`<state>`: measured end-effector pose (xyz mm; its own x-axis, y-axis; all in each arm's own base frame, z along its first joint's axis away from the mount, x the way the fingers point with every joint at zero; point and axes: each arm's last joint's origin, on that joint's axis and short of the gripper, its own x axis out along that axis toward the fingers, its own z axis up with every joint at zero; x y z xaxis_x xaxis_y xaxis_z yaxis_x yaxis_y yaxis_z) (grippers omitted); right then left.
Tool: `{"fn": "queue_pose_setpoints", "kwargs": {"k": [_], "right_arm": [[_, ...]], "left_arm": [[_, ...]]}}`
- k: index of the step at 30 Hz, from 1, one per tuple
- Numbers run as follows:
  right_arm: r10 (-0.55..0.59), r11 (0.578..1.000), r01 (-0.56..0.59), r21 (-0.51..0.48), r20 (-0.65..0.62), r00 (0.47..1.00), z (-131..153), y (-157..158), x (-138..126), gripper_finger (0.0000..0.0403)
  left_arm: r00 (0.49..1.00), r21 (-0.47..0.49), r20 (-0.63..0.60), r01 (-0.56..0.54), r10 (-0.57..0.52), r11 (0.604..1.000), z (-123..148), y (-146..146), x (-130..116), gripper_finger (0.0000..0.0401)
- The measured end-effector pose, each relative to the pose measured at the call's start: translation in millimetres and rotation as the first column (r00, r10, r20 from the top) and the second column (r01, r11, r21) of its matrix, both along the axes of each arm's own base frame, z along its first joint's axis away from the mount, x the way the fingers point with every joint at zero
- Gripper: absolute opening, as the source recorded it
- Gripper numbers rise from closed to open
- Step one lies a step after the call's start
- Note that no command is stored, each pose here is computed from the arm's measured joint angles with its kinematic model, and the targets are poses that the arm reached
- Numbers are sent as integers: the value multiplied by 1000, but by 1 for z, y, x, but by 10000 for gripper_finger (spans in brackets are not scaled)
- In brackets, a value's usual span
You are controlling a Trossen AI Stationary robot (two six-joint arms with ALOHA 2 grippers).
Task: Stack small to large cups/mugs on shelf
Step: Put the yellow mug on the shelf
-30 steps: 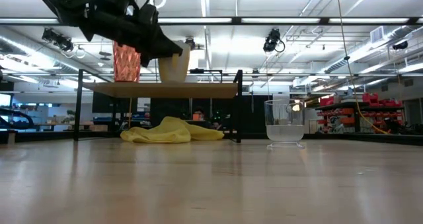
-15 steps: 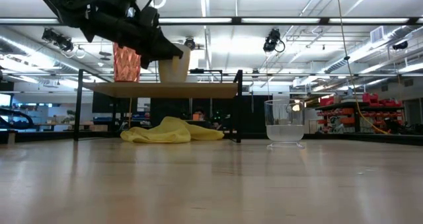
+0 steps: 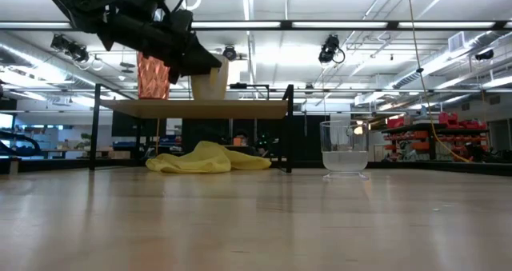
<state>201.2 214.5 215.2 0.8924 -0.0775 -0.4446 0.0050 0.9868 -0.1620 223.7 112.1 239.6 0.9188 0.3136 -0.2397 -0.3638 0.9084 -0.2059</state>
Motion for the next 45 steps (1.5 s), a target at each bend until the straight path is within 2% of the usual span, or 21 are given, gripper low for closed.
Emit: {"fn": "queue_pose_setpoints", "kwargs": {"k": [11, 24, 38, 45], "right_arm": [[0, 1000, 0, 0, 0, 1000, 0, 0, 0, 13], [-5, 1000, 5, 8, 0, 1000, 0, 0, 0, 14], [-9, 1000, 9, 12, -3, 1000, 0, 0, 0, 16], [-9, 1000, 9, 12, -3, 1000, 0, 0, 0, 16]], "left_arm": [[1000, -32, -20, -12, 12, 999, -3, 0, -1, 124], [1000, -33, -21, -12, 11, 999, 1, -2, -4, 152], [996, -41, -82, -49, 45, 998, 8, -18, -17, 156], [999, -68, -52, -16, 12, 998, 12, -31, -15, 156]]}}
